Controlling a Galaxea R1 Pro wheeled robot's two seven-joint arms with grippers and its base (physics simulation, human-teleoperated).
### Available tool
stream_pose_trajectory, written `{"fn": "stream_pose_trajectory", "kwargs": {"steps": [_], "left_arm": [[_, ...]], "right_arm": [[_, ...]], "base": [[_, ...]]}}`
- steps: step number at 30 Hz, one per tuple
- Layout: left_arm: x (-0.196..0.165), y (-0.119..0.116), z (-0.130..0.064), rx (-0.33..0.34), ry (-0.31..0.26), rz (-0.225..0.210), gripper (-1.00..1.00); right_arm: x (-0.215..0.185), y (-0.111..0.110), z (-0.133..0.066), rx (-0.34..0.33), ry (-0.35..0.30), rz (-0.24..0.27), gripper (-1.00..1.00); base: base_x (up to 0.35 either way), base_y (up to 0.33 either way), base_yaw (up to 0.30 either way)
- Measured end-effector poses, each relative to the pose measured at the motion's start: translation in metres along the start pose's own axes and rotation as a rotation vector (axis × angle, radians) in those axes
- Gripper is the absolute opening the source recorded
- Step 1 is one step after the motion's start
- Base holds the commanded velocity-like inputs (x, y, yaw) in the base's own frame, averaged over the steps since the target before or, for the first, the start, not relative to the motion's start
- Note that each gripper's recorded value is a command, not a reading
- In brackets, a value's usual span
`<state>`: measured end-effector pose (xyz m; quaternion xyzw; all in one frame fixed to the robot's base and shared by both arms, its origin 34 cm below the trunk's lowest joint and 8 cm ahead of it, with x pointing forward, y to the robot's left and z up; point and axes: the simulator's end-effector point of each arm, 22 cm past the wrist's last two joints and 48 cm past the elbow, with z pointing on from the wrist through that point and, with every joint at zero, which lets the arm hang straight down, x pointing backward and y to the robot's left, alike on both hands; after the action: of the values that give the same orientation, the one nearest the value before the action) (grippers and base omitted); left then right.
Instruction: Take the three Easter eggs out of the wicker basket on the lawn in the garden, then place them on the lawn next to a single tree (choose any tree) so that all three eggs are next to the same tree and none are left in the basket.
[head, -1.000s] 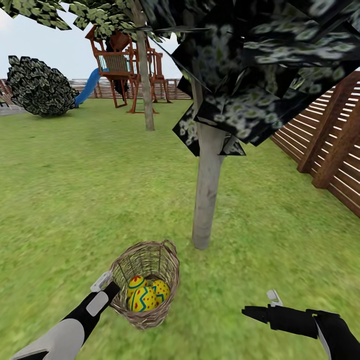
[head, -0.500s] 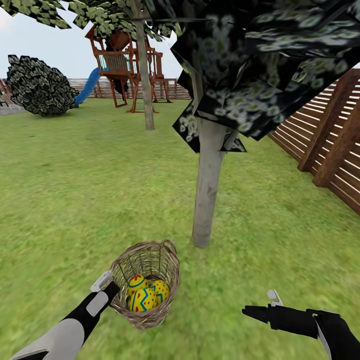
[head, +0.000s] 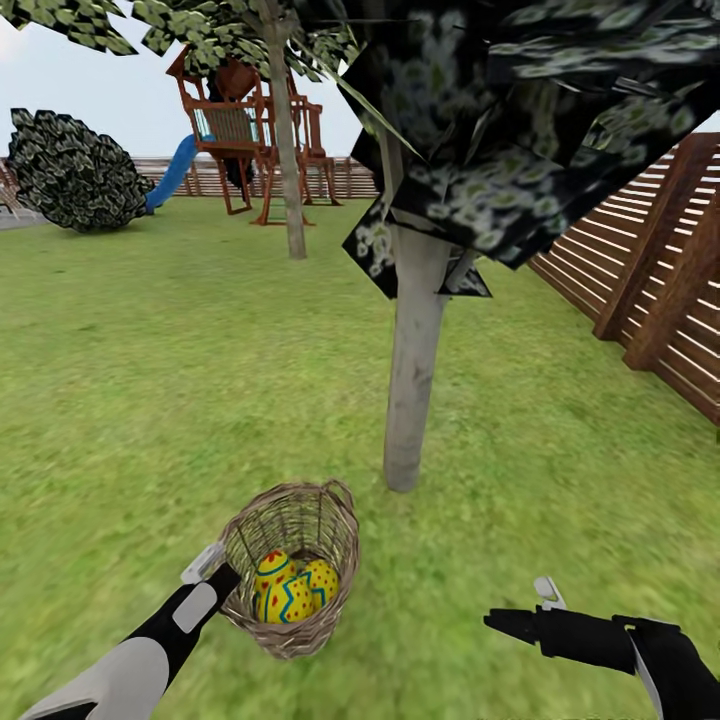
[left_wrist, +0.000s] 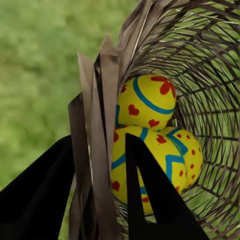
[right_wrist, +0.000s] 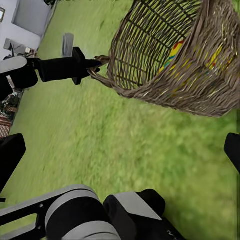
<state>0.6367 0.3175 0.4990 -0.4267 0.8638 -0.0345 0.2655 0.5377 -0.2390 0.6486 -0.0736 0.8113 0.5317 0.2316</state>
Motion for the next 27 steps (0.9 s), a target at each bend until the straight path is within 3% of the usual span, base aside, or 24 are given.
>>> {"fn": "stream_pose_trajectory", "kwargs": {"steps": [27], "left_arm": [[0.024,0.020,0.041,0.000,-0.003,0.002,-1.00]], "right_arm": [[0.030,-0.040,0.016,-0.002,0.001,-0.004,1.00]], "base": [[0.000,0.000,-0.001]]}}
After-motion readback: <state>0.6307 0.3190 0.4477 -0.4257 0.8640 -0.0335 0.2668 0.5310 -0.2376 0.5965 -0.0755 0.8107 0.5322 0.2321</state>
